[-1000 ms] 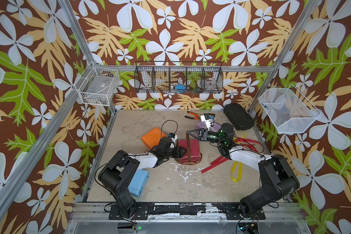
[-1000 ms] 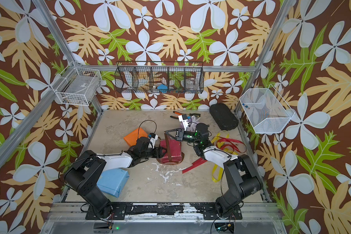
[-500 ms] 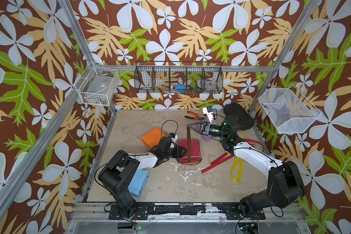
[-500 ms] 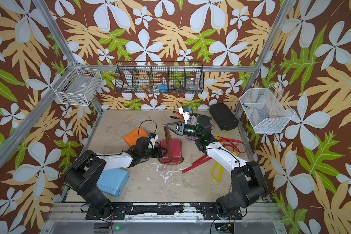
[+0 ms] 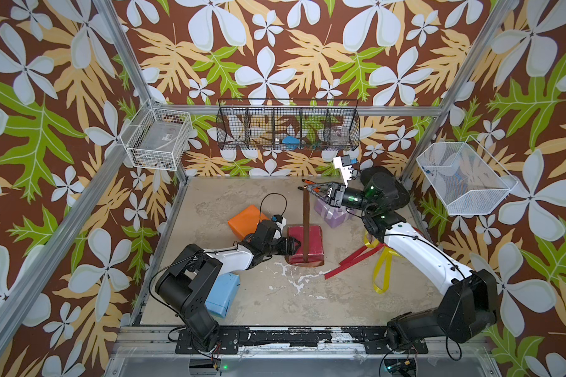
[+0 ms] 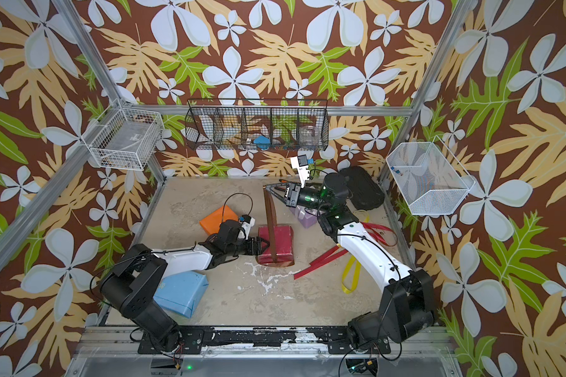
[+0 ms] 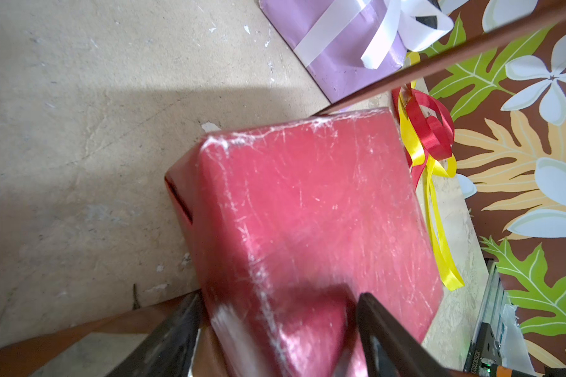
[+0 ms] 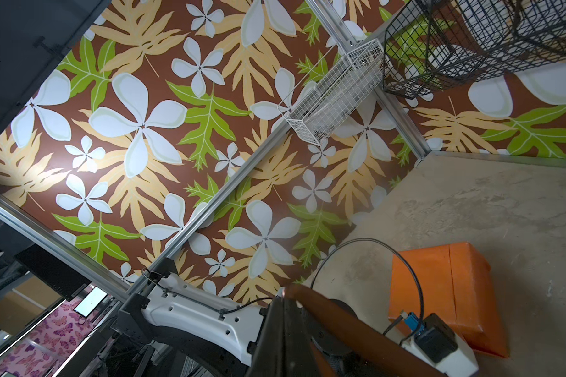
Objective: Untie the ribbon bows on the gift boxes
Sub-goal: Pull the ribbon from the gift box.
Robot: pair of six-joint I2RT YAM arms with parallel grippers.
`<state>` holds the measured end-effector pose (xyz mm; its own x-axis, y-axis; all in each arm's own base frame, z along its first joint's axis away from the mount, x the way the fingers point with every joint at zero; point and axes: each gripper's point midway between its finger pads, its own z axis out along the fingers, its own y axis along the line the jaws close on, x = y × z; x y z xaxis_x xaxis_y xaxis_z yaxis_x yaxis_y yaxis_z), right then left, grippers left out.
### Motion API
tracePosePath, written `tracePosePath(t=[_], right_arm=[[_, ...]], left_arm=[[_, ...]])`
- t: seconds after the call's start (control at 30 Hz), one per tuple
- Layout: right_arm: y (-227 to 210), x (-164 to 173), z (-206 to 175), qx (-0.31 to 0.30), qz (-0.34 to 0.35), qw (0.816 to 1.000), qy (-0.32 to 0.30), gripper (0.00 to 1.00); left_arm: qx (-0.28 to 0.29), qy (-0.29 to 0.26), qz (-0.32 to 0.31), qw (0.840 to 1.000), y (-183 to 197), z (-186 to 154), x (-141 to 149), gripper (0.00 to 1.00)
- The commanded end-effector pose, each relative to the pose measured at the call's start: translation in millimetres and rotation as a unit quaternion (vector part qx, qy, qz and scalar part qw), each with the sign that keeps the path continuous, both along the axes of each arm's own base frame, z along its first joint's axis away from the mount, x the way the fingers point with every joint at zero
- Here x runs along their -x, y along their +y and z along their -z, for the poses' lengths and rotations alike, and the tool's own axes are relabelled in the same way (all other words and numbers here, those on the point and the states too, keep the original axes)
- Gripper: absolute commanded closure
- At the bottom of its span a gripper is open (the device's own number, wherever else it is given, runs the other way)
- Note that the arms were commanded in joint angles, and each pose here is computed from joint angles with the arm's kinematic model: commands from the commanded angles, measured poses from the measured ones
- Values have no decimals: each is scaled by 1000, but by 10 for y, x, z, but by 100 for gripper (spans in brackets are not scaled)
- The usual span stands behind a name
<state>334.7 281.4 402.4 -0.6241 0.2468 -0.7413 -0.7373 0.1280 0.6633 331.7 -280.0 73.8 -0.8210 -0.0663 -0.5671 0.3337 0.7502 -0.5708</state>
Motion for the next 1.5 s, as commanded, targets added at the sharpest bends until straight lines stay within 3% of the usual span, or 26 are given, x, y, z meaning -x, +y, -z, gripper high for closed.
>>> tracePosePath(t=[0.0,0.43,0.7,0.77,0.8,1.03,1.47], right_arm=[[-19,17,-208,-7,9,999,-38,100],[-32,34,-601,-15,13,997,-72,100],[-4,-30,-346,-2,14,998,-53,100],[-1,-35,-286,-1,14,999,-49,100],[-1,-41,-259,0,14,999,-46,100],[8,-58,-170,-2,13,999,-40,100],[-33,66,-538,-17,8,997,-74,100]], left_arm=[[-19,22,6,1000,35,133,68,23],[-13,37,15,999,-33,185,70,23],[4,34,20,999,-112,57,51,22],[13,28,18,999,-130,-37,21,13],[16,23,17,999,-140,-81,3,1],[23,10,8,1000,-204,-170,-131,0],[-21,20,4,1000,-286,187,-192,2]])
